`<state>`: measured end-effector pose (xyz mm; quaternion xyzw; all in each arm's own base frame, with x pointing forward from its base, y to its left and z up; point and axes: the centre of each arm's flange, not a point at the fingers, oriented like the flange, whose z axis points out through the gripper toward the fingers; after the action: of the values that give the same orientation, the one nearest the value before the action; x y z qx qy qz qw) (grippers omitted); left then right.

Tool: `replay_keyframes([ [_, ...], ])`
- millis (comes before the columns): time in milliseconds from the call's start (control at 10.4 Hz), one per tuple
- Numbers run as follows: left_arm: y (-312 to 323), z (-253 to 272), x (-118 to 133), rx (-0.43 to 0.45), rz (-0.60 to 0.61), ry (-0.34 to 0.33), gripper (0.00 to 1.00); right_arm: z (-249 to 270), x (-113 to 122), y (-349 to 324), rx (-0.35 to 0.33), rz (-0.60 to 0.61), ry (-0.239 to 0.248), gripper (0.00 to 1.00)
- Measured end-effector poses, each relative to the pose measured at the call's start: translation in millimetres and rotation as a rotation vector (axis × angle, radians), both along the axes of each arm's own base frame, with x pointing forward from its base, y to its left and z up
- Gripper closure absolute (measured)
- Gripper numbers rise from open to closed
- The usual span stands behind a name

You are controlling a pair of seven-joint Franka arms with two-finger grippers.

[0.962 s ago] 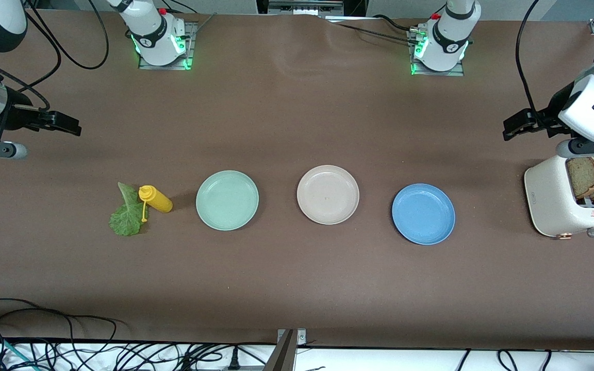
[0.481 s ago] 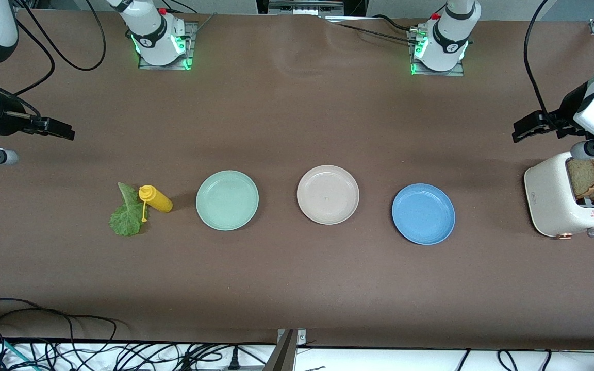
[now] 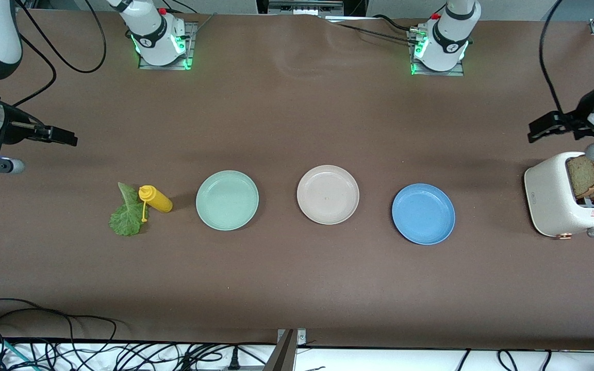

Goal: Make sandwich on beige plate with both arms
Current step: 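Move the left gripper to the toaster while the right gripper reaches the lettuce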

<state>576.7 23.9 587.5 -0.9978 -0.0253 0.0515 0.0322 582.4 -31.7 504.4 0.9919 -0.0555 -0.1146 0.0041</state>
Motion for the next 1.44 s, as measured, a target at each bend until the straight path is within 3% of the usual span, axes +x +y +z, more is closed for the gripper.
replay_keyframes([
  [192,45,-20,14,0.046,-0.014,0.011,0.0,-14,6,-10,0.009,0.004,0.004,0.0],
  [481,129,-71,30,0.019,-0.039,0.006,0.0,-35,16,-12,0.011,0.003,-0.011,0.0],
  [962,183,-154,15,0.0,-0.07,0.048,0.0,-94,33,-13,0.034,-0.005,0.023,0.0],
  [1444,204,-198,-4,0.032,-0.101,0.071,0.03,-153,44,-14,0.058,0.057,0.07,0.0],
])
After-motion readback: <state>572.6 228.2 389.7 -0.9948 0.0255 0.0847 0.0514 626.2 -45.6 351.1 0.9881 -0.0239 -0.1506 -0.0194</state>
